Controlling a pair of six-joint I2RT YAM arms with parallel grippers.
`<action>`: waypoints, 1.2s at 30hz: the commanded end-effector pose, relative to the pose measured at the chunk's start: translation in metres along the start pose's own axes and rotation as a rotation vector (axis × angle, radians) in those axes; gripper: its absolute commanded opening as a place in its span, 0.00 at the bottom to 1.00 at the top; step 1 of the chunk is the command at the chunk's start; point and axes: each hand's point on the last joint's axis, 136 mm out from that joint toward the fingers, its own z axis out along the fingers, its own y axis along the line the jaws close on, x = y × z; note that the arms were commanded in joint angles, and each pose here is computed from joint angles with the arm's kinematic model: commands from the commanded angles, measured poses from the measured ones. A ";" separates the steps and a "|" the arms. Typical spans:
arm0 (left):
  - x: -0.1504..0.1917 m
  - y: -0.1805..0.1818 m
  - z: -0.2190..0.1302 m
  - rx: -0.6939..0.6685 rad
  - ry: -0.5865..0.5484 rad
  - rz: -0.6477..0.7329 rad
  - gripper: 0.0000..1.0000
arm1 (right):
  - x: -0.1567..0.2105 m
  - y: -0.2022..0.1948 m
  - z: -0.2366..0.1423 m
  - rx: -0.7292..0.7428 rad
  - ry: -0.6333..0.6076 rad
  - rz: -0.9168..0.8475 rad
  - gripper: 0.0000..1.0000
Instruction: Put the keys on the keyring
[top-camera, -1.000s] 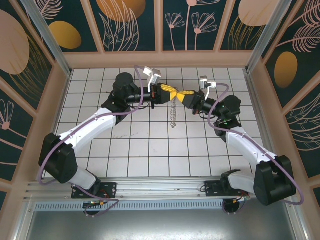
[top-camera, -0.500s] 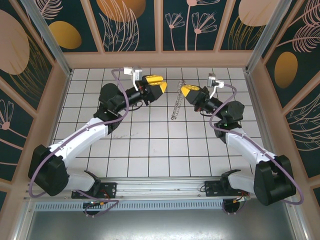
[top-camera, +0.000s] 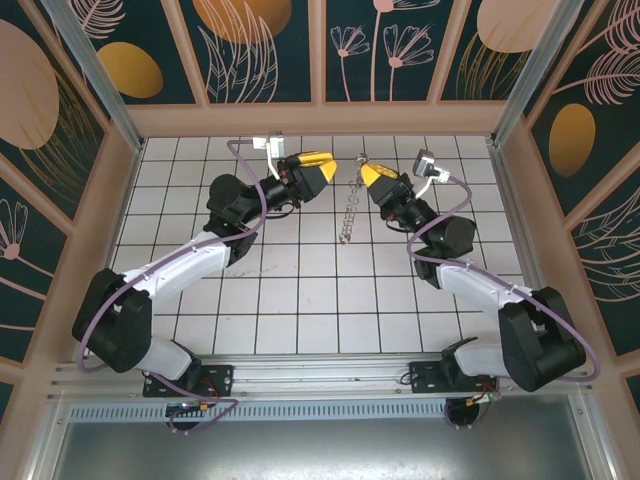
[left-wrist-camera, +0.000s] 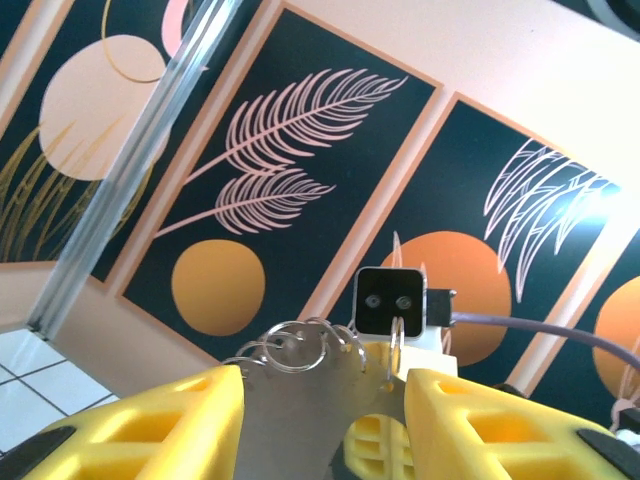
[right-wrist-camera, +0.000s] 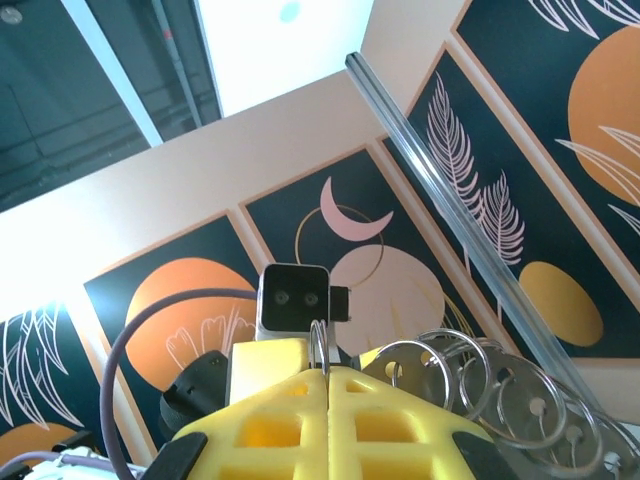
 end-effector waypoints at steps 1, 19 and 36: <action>-0.008 -0.018 0.000 0.098 -0.043 -0.008 0.45 | -0.020 0.021 0.005 -0.090 -0.113 -0.023 0.00; 0.006 0.003 0.008 0.080 -0.046 -0.057 0.41 | -0.012 0.005 0.017 -0.088 -0.139 0.032 0.00; 0.007 0.009 0.022 0.092 -0.040 -0.064 0.38 | -0.005 0.001 0.015 -0.078 -0.120 0.048 0.00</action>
